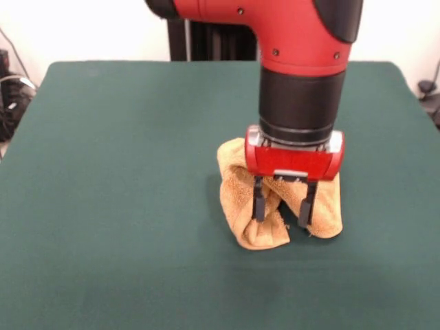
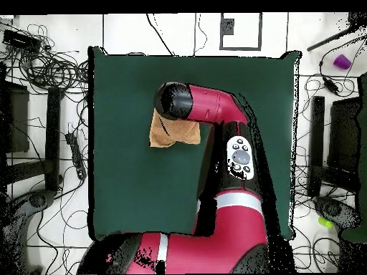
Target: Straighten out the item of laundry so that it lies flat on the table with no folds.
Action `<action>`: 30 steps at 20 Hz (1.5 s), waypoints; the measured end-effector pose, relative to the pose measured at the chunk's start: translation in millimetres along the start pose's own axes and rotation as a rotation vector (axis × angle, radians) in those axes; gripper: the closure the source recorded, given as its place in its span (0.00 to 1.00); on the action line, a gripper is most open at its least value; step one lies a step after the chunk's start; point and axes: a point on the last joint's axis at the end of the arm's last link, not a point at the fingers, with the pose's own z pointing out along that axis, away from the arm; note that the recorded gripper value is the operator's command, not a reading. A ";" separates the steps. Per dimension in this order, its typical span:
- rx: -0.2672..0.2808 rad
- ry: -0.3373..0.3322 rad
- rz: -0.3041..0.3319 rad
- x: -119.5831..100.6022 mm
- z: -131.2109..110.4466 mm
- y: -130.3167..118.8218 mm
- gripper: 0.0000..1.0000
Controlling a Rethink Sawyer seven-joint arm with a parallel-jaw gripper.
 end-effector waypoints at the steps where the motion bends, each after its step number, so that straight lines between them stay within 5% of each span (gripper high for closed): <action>1: 0.000 -0.001 0.002 -1.2 4.3 -1.6 0.00; 12: 0.005 0.050 0.007 19.3 56.2 -7.3 0.00; 30: 0.009 0.097 0.001 19.2 63.5 -4.3 0.00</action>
